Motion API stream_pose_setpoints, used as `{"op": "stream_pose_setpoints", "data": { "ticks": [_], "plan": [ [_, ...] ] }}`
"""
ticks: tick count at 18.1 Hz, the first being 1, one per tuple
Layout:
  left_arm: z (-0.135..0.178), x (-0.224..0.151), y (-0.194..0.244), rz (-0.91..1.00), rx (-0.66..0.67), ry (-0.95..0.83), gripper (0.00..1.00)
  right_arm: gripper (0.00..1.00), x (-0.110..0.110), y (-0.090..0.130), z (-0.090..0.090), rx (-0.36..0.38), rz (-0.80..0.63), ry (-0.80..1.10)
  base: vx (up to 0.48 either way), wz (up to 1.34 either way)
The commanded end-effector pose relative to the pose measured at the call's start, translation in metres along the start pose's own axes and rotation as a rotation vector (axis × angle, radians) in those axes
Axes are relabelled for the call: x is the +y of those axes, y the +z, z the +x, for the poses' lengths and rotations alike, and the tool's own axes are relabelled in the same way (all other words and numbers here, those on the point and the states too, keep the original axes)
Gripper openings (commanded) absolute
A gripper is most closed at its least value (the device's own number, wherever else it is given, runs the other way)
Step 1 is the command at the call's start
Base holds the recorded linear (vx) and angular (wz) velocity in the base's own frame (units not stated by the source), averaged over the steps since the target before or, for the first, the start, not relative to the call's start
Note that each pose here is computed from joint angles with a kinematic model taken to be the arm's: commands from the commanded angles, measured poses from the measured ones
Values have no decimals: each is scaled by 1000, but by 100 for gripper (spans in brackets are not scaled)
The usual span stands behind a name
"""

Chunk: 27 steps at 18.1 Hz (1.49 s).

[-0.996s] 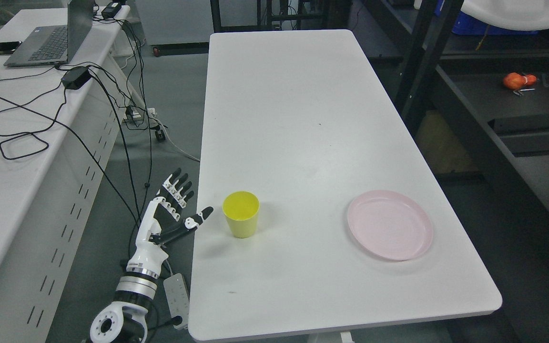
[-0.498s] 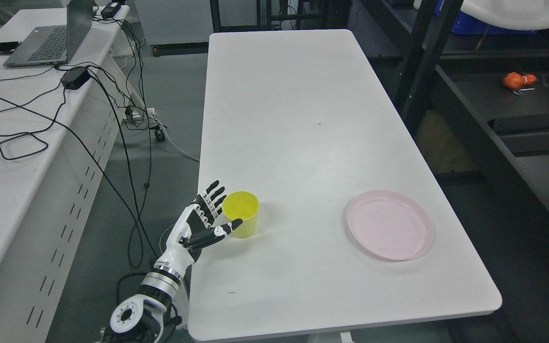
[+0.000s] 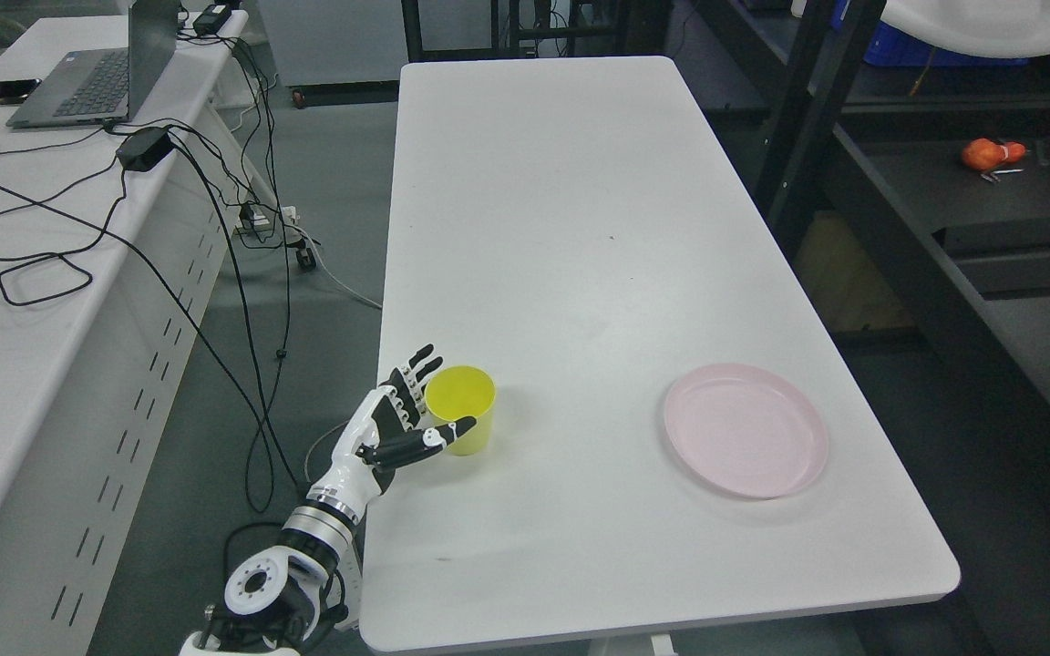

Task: Place yellow IKEA cup on middle right shelf
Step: 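Close the left hand fingers around the yellow cup, then lift the yellow cup with the left hand while turning toward the shelves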

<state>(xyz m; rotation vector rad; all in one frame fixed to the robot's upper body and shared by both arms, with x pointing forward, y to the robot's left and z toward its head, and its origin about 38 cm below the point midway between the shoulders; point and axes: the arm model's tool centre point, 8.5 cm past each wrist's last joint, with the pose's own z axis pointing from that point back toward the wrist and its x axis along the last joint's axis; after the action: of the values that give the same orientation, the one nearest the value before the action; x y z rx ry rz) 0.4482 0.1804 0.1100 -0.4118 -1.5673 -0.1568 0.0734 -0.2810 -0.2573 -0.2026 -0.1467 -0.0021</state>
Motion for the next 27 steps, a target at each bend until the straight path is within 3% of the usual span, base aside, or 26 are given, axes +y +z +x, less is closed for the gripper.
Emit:
{"op": "stream_pose_setpoints", "data": {
  "ticks": [1,6,9,14,17,20,24,27],
  "plan": [
    [-10,9,-9,6,66,-96,96,99,-10,-1,-9,15,-13,-3,0,0],
    [-18,-6,-20,-81,103,-109,95,100,-10,-1,-9,15,-13,-3,0,0],
    [-28,-1,-24,-73,142,-102,86,99,-10,-1,-9,15,-13,-3,0,0],
    [-19,19,-20,-19,80,-77,40,99,-10,-1,-9,15,-13,-3,0,0],
    [-8,34,-13,28,-49,-21,3,99,-10,-1,-9,15,-13,-3,0,0],
    [5,40,-6,47,-129,-17,0,99,-10,-1,-9,15,-13,-3,0,0],
    [47,46,26,83,-272,-45,0,99,-10,-1,-9,15,-13,-3,0,0],
    [56,46,44,95,-312,-56,0,99,-10,-1,-9,15,-13,-3,0,0]
  ]
}}
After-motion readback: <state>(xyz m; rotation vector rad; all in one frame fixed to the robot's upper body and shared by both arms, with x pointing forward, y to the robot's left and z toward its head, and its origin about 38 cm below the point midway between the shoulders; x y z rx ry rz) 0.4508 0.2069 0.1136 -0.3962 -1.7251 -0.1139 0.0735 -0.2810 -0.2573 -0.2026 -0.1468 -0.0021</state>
